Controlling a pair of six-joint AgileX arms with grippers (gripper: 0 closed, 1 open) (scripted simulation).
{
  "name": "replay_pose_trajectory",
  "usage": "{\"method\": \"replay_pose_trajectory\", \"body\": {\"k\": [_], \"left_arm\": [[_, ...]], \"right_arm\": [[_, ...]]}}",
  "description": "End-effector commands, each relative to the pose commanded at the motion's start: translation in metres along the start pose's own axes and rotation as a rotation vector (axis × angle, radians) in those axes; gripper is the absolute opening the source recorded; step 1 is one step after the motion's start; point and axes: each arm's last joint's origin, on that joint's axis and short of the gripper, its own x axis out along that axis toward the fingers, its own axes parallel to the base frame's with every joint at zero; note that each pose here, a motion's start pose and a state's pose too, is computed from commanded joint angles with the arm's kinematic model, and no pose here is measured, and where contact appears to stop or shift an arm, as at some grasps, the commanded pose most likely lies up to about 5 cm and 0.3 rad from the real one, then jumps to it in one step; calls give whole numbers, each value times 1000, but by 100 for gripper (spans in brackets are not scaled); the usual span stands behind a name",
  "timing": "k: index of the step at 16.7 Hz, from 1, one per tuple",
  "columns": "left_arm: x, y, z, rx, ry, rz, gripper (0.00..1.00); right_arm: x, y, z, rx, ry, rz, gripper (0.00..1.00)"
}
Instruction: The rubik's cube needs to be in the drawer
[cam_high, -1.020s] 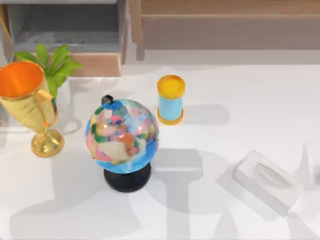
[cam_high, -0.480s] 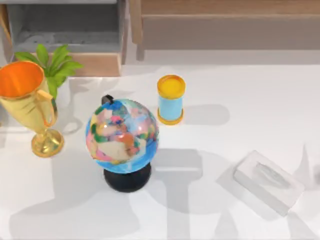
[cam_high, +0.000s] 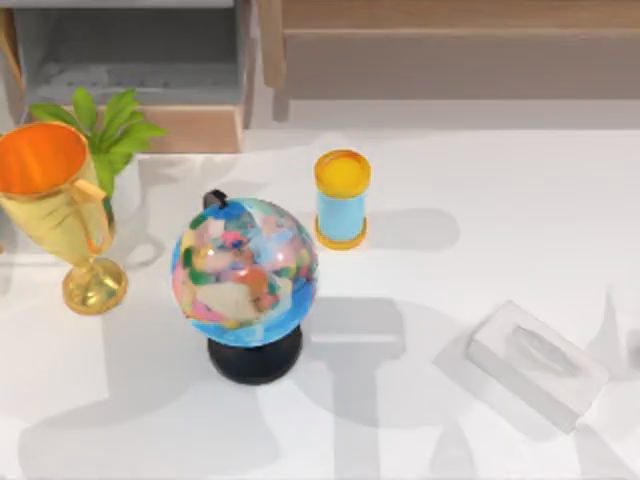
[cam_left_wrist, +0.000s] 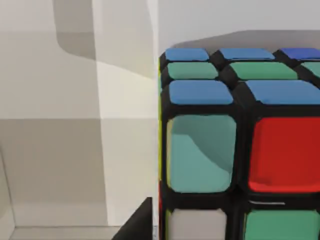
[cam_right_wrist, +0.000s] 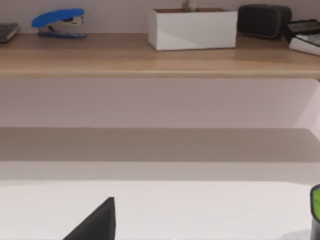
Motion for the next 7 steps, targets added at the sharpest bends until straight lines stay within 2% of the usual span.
{"method": "replay_pose_trajectory", "body": {"k": [1,2,7], "left_arm": [[0,0,0,0,0,0,98],[0,0,0,0,0,0,100],[0,0,0,0,0,0,100]], "right_arm": [[0,0,0,0,0,0,100],[0,0,0,0,0,0,100],[0,0,0,0,0,0,100]]}}
